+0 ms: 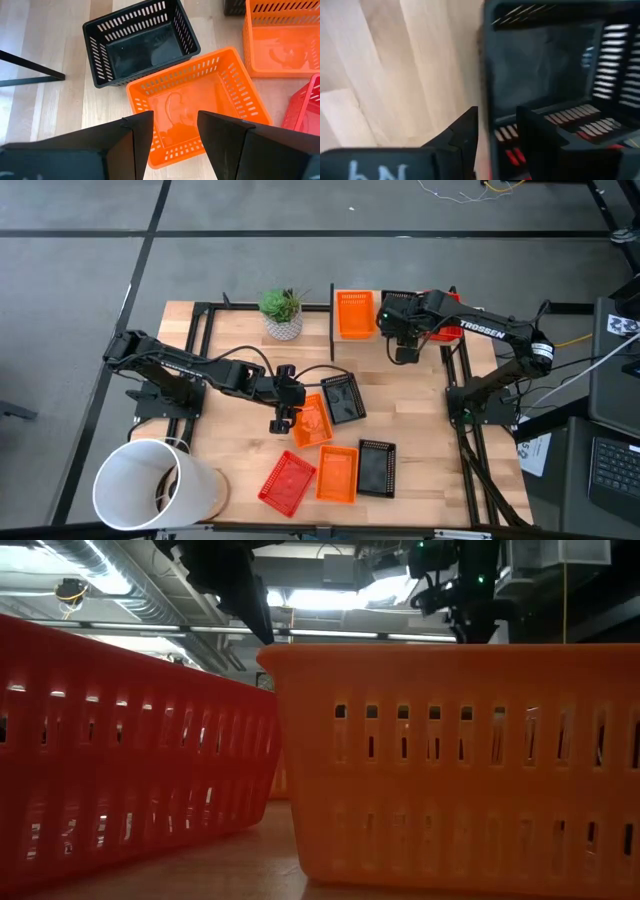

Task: Stack baskets on shelf by color
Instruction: Stack the top black bin on top of the black bin on the shelf

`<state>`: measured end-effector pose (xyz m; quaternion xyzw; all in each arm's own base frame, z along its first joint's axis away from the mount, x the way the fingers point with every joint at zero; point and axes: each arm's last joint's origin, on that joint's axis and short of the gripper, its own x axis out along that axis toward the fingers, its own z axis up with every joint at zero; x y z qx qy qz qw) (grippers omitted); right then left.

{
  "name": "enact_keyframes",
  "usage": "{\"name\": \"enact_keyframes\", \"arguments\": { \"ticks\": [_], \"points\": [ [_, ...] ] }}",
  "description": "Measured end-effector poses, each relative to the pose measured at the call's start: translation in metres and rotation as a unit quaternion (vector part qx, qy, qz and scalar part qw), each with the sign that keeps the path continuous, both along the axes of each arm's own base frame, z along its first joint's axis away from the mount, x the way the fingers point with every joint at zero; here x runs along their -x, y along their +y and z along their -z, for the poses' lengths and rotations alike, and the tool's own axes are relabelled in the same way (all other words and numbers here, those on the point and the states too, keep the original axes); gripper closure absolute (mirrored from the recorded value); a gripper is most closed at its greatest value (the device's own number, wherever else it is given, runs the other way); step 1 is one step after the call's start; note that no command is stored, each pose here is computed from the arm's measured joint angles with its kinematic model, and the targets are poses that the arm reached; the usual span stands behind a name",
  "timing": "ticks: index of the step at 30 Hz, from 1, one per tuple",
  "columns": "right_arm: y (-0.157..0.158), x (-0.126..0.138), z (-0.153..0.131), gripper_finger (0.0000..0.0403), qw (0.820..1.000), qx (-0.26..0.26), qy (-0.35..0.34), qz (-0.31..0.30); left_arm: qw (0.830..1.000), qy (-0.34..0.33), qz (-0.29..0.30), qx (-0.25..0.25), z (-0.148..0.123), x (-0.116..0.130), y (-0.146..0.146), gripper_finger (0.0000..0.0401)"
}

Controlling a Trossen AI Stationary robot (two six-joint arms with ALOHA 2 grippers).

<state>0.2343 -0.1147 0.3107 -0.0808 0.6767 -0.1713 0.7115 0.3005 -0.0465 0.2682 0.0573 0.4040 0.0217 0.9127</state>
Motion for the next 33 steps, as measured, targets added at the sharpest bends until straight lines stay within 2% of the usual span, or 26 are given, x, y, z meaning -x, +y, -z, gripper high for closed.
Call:
{"name": "enact_keyframes", "arguments": {
  "ticks": [5, 9, 11, 13, 15, 17, 20, 24, 28, 31, 33],
  "points": [
    [0.008, -0.005, -0.03, 0.027, 0.999, -0.005, -0.053, -0.008, 1.0, 0.0, 0.0, 0.0, 0.0, 0.0, 0.0, 0.0254],
    [0.021, -0.002, -0.053, 0.027, 0.996, -0.042, -0.075, 0.004, 1.0, 0.0, -0.003, 0.003, 0.0, 0.0, 0.0, 0.0254],
    [0.03, 0.0, -0.061, 0.0269, 0.992, -0.081, -0.089, 0.031, 1.0, -0.001, -0.003, 0.003, 0.0, 0.0, 0.0, 0.0254],
    [0.041, -0.002, -0.063, 0.0269, 0.983, -0.142, -0.108, 0.046, 1.0, -0.001, -0.003, 0.003, 0.0, 0.0, 0.0, 0.0254],
    [0.056, -0.01, -0.062, 0.0269, 0.97, -0.199, -0.134, 0.025, 1.0, 0.0, -0.003, 0.002, 0.0, 0.0, 0.0, 0.0254],
    [0.073, -0.024, -0.055, 0.0269, 0.956, -0.241, -0.164, -0.022, 1.0, -0.001, -0.003, 0.002, 0.0, 0.0, 0.0, 0.0254],
    [0.103, -0.045, -0.037, 0.0269, 0.934, -0.272, -0.207, -0.105, 1.0, -0.001, -0.003, 0.003, 0.0, 0.0, 0.0, 0.0254],
    [0.141, -0.062, 0.001, 0.0269, 0.918, -0.252, -0.244, -0.187, 1.0, -0.001, -0.003, 0.003, 0.0, 0.0, 0.0, 0.0254],
    [0.163, -0.069, 0.042, 0.0269, 0.909, -0.201, -0.294, -0.217, 1.0, -0.001, -0.003, 0.002, 0.0, 0.0, 0.0, 0.0254],
    [0.169, -0.065, 0.072, 0.0269, 0.918, -0.175, -0.291, -0.207, 1.0, 0.011, 0.001, -0.001, 0.001, 0.002, -0.001, 0.0254],
    [0.17, -0.062, 0.082, 0.0269, 0.921, -0.178, -0.294, -0.187, 0.999, 0.048, 0.012, -0.017, 0.006, 0.008, -0.002, 0.0254]
  ]
}}
